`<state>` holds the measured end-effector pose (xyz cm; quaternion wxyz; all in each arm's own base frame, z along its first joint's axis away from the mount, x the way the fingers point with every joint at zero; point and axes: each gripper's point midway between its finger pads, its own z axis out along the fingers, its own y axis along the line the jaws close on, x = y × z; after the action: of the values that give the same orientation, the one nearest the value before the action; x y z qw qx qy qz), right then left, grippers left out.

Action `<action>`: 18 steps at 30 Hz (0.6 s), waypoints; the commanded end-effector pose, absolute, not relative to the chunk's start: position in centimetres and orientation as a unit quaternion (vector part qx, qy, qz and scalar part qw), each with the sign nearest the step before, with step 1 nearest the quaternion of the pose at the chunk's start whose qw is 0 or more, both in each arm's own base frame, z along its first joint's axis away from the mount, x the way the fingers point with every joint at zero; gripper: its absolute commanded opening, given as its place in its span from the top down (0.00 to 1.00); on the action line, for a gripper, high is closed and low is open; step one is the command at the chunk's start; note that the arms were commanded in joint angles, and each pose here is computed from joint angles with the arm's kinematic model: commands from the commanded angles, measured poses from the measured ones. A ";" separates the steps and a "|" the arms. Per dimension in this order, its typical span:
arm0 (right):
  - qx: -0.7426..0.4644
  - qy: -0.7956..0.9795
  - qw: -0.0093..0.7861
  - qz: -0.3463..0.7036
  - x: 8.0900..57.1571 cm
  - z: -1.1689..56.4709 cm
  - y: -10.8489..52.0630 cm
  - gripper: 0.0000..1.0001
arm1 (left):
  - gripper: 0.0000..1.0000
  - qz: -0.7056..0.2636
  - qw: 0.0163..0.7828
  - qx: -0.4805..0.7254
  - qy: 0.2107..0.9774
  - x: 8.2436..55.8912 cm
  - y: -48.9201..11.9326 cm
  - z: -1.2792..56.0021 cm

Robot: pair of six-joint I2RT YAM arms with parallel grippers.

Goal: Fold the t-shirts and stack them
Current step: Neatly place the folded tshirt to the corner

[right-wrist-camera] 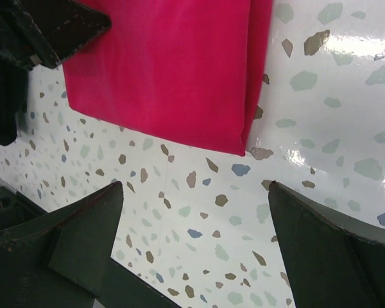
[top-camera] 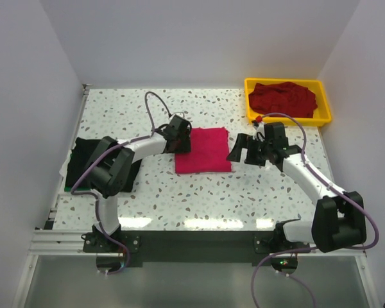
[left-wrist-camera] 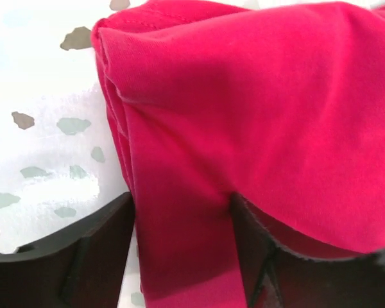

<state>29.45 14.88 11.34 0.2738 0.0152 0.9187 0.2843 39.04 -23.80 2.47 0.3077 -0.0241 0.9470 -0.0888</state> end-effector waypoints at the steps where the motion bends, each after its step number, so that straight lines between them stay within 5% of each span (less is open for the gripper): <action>1: 0.007 0.923 0.280 0.264 28.6 11.5 14.0 0.01 | 0.39 -0.025 0.296 -0.021 0.955 39.3 -22.3 1.3; 7: 0.002 0.927 0.283 0.247 27.6 11.3 13.2 0.01 | 0.76 0.007 0.280 0.009 0.960 39.6 -23.1 -0.4; 9: 0.001 0.928 0.282 0.242 27.3 11.2 13.1 0.01 | 1.00 0.018 0.281 0.033 0.959 40.3 -23.2 -0.5; 18: 0.001 0.930 0.289 0.228 26.8 10.9 12.4 0.01 | 1.00 0.135 0.331 0.181 0.916 41.3 -19.3 6.8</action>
<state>26.86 13.01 10.88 0.2788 0.0061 0.9288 0.2440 41.82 -22.88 2.78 0.3196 0.1129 0.9393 0.0529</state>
